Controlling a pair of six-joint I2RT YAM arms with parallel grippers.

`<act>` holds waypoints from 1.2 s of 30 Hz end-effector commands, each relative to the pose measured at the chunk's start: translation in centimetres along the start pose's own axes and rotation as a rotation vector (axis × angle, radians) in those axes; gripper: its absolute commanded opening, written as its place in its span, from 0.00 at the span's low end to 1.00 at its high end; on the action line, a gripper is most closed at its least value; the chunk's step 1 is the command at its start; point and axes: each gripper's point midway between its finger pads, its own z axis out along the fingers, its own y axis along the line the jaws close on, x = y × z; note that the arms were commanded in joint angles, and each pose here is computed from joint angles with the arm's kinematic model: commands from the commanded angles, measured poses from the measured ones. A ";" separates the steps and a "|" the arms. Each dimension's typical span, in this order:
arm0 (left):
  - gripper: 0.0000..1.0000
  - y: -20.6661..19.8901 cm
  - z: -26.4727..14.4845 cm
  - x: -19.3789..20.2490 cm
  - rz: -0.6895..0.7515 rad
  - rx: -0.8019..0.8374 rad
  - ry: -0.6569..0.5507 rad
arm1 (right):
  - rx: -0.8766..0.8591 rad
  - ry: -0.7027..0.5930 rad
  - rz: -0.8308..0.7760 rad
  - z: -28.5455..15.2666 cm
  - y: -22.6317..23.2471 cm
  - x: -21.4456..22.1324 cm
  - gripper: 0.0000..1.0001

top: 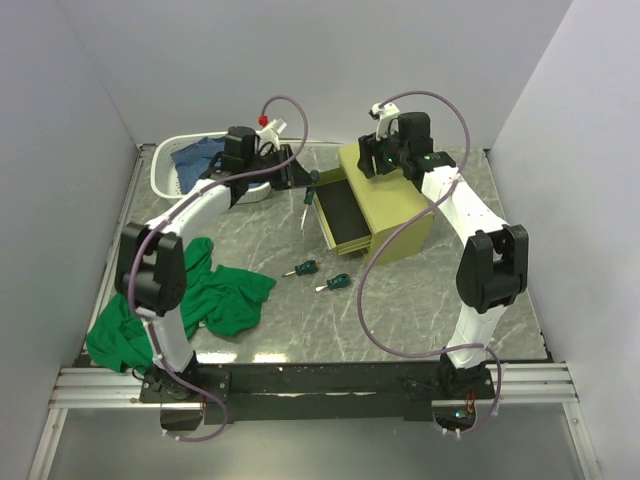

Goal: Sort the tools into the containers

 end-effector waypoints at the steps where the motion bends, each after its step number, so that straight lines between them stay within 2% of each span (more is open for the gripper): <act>1: 0.01 -3.1 1.6 -1.8 -0.041 0.205 -0.013 | 0.064 0.301 0.073 -0.6 -1.4 9.4 0.70; 7: 0.01 -3.7 4.1 -1.7 -0.101 0.304 0.003 | 0.068 0.307 0.064 -1.1 -1.3 9.9 0.70; 10: 0.01 -3.9 4.5 -1.2 -0.182 0.344 0.008 | 0.069 0.309 0.059 -1.3 -1.2 10.1 0.70; 14: 0.01 -3.0 5.0 -0.7 -0.263 0.320 0.007 | 0.072 0.311 0.057 -1.5 -1.2 10.2 0.70; 16: 0.25 -2.5 5.3 -0.9 -0.287 0.299 -0.001 | 0.073 0.314 0.055 -1.6 -1.1 10.3 0.70; 18: 0.41 -2.3 5.5 -0.9 -0.300 0.288 -0.006 | 0.073 0.312 0.053 -1.6 -1.1 10.3 0.70; 19: 0.54 -2.3 5.5 -0.9 -0.297 0.282 -0.006 | 0.073 0.315 0.054 -1.6 -1.1 10.4 0.70; 21: 0.67 -2.2 5.4 -1.0 -0.292 0.270 -0.007 | 0.074 0.312 0.049 -1.6 -1.0 10.2 0.70; 24: 0.79 -3.0 4.9 -1.2 -0.259 0.290 -0.004 | 0.075 0.311 0.046 -1.7 -0.9 10.2 0.70; 28: 0.80 -3.1 3.3 -2.1 -0.185 0.245 -0.037 | 0.075 0.306 0.046 -1.7 -0.8 10.0 0.70; 30: 0.79 -3.7 1.2 -3.2 -0.125 0.210 -0.078 | 0.074 0.306 0.044 -1.7 -0.8 10.0 0.70; 31: 0.79 -4.2 -0.2 -3.0 -0.050 0.172 -0.069 | 0.075 0.308 0.043 -1.7 -0.9 10.1 0.70; 33: 0.79 -3.7 -1.6 -1.6 0.045 0.114 -0.034 | 0.075 0.306 0.035 -1.8 -0.8 10.0 0.70; 34: 0.79 -4.3 -3.1 -1.3 0.190 0.091 -0.048 | 0.077 0.305 0.033 -1.8 -0.9 10.0 0.71; 35: 0.78 -2.7 -3.6 1.8 0.192 0.062 0.009 | 0.079 0.305 0.032 -1.8 -1.0 10.0 0.71; 36: 0.78 -2.1 -4.2 3.0 0.240 0.046 0.020 | 0.078 0.303 0.031 -1.8 -0.9 10.0 0.71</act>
